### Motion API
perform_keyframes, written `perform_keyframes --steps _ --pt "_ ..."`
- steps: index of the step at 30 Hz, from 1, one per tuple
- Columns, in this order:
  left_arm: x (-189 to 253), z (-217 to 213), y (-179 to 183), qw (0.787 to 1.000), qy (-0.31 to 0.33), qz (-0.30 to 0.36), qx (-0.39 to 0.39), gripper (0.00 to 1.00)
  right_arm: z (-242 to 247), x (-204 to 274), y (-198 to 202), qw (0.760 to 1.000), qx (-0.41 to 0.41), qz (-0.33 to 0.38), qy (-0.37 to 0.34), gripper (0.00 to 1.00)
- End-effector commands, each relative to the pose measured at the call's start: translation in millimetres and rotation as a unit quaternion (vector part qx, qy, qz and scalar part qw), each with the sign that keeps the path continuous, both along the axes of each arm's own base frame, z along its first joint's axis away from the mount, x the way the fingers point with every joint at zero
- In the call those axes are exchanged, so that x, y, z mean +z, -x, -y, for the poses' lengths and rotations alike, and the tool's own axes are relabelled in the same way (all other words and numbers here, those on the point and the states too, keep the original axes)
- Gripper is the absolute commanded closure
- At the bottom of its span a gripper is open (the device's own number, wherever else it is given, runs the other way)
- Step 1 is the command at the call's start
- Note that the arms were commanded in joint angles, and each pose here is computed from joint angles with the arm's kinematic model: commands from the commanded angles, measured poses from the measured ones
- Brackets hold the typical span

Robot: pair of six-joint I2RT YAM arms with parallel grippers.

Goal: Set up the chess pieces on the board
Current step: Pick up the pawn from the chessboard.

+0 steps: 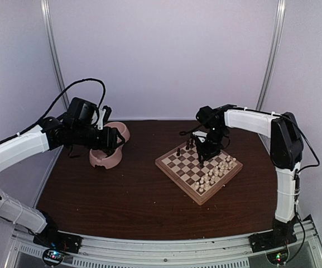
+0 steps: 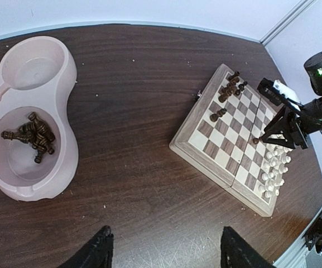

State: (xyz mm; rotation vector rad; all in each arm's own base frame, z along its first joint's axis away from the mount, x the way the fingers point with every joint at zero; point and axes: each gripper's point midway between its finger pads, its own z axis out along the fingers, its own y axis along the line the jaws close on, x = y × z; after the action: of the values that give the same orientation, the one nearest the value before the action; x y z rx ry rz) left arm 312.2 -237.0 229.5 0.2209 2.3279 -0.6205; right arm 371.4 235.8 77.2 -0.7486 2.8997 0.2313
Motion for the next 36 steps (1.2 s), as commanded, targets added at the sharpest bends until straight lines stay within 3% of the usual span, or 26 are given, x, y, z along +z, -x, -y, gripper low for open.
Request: perform_keyframes --steps 1,21,36 --pt "9.5 -1.0 1.3 1.000 0.006 0.019 -0.008 0.34 -0.7 -11.1 -2.6 1.000 -0.001 0.001 0.013 0.68" --pt "5.7 -8.5 8.1 1.000 -0.001 0.020 -0.005 0.34 -5.0 -10.3 1.0 1.000 0.003 0.001 0.008 0.83" --pt "18.7 -10.5 2.2 0.998 -0.005 0.057 -0.005 0.35 -13.5 31.1 -27.8 0.997 0.008 0.078 -0.010 0.86"
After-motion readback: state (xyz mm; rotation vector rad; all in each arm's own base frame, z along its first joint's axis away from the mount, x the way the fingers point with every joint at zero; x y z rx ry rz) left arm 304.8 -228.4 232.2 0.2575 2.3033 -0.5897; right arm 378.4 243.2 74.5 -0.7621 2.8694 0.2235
